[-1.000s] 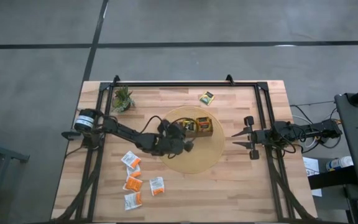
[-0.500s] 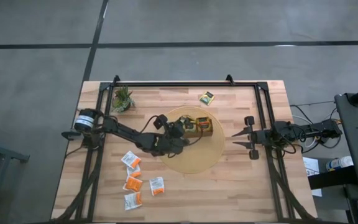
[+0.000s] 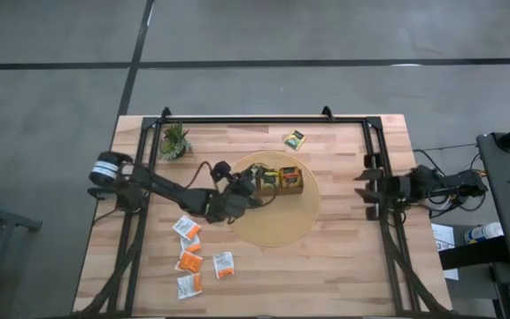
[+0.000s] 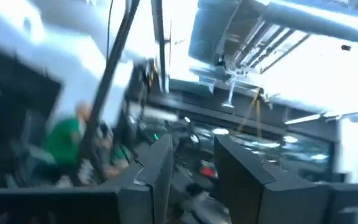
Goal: Pick & Place Tea
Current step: Put the yellow tea bag into the middle section of the wooden organizer
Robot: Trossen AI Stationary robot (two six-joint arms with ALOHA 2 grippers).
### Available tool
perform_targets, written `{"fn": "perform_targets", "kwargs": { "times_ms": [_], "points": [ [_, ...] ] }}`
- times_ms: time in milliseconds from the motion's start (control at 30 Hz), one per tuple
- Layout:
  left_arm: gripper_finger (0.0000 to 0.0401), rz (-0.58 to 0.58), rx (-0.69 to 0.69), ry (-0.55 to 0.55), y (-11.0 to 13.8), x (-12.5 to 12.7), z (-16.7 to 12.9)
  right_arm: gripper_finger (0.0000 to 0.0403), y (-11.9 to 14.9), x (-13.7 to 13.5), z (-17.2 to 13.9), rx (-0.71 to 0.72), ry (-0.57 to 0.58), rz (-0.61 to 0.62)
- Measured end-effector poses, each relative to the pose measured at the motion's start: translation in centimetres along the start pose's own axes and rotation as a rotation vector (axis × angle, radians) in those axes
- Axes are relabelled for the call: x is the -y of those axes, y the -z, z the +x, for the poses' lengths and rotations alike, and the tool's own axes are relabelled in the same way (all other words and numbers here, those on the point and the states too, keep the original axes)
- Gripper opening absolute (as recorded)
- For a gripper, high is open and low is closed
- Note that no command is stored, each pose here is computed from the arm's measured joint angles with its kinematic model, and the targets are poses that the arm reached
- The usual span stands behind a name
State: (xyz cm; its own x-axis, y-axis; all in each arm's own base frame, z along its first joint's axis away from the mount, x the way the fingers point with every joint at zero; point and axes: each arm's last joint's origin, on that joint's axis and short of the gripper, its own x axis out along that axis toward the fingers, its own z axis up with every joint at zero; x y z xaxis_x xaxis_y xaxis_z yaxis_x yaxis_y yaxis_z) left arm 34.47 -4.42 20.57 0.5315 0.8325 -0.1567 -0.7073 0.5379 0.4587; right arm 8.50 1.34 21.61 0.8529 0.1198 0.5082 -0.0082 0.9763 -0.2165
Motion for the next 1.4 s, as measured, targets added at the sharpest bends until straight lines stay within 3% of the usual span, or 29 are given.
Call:
{"fn": "perform_targets", "kwargs": {
  "times_ms": [200,367,733,1000,1200,1400],
  "points": [
    [0.0000,0.022,0.012,-0.022,-0.4,-1.5,-0.9,0.0114,0.0,0.0,0.0,0.001,-0.002,0.233],
    [0.0000,0.045,0.014,-0.038,-0.7,-2.5,-0.8,0.0112,0.6,0.0,0.2,-0.051,0.060,0.241],
    [0.0000,0.100,0.019,0.005,-0.3,-2.5,-0.9,0.0121,2.3,-0.4,1.2,-0.184,0.072,0.280],
    [0.0000,0.115,0.021,0.006,-0.3,-2.4,-1.0,0.0174,3.0,0.0,2.4,-0.254,0.266,0.281],
    [0.0000,0.143,0.017,-0.010,-0.3,-2.5,-1.0,0.0228,2.8,0.1,4.4,-0.301,0.323,0.361],
    [0.0000,0.185,0.016,-0.009,-0.2,-2.4,-1.0,0.0249,2.7,0.3,7.7,-0.350,0.401,0.391]
  ]
}}
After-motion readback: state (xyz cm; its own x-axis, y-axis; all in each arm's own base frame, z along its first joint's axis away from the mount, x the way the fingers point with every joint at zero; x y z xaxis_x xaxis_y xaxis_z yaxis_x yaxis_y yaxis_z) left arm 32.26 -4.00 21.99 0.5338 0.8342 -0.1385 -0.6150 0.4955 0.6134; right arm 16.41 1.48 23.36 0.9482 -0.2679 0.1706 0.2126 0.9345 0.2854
